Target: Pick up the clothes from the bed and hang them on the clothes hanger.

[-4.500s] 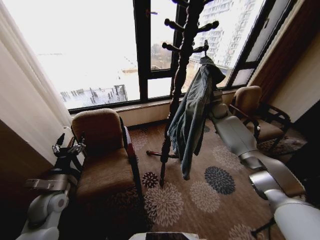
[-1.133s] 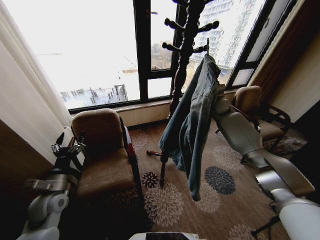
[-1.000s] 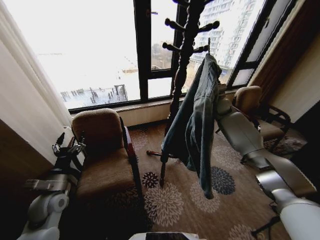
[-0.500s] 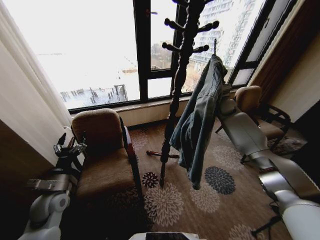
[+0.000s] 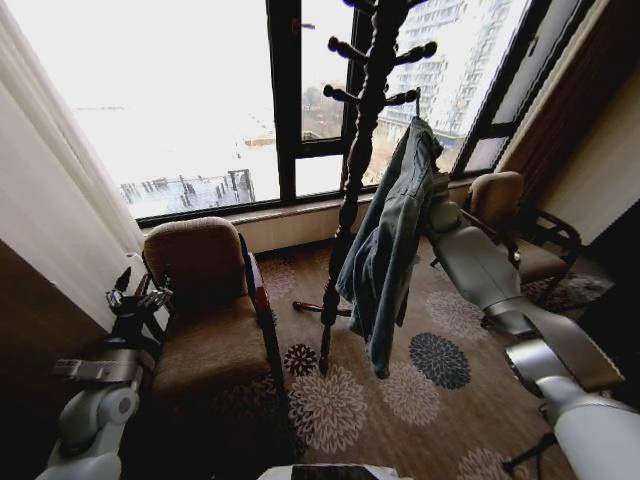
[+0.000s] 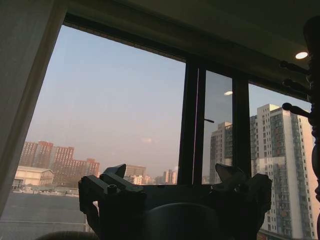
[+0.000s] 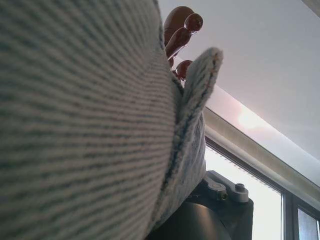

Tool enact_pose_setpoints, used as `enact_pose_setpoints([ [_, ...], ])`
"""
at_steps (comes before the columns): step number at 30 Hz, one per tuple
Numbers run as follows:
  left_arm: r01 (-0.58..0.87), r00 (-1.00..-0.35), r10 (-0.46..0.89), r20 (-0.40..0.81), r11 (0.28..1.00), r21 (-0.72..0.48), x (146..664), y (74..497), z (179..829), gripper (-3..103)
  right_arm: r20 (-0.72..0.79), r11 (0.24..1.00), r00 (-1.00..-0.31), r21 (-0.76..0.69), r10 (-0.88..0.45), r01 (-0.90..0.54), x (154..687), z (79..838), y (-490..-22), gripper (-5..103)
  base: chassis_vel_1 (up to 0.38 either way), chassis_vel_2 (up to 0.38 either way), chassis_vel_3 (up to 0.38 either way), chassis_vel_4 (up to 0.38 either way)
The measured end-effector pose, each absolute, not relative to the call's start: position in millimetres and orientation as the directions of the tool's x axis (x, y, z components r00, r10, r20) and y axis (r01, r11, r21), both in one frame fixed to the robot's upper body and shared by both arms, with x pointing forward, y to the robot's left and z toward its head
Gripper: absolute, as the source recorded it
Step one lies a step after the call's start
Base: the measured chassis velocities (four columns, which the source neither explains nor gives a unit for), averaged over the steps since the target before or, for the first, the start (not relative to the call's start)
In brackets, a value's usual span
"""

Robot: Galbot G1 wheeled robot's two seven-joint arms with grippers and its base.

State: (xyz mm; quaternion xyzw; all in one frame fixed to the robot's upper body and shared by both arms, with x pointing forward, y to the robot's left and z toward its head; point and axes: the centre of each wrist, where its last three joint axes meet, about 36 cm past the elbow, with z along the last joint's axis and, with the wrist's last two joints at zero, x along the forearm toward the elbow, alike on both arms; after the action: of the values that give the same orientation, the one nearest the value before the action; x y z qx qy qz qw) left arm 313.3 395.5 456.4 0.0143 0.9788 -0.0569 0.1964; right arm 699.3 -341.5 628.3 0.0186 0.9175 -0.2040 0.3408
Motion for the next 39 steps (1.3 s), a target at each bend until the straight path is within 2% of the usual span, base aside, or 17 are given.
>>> enact_pose_setpoints([
  [14, 0.053, -0.922, 0.007, -0.386, 0.993, -0.108, 316, 396, 454, 100, -0.631, 0.912, -0.768, -0.372, -0.113, 0.172, 708, 633, -340, 16, 0.000, 0.000, 0.000, 0.000],
  [26, 0.050, -0.922, 0.004, -0.387, 0.993, -0.109, 317, 401, 451, 100, -0.626, 0.914, -0.764, -0.384, -0.154, 0.131, 716, 635, -312, 16, 0.000, 0.000, 0.000, 0.000],
  [39, 0.054, -0.921, 0.008, -0.389, 0.993, -0.106, 318, 404, 451, 100, -0.618, 0.911, -0.772, -0.389, -0.145, 0.140, 716, 631, -319, 16, 0.000, 0.000, 0.000, 0.000],
])
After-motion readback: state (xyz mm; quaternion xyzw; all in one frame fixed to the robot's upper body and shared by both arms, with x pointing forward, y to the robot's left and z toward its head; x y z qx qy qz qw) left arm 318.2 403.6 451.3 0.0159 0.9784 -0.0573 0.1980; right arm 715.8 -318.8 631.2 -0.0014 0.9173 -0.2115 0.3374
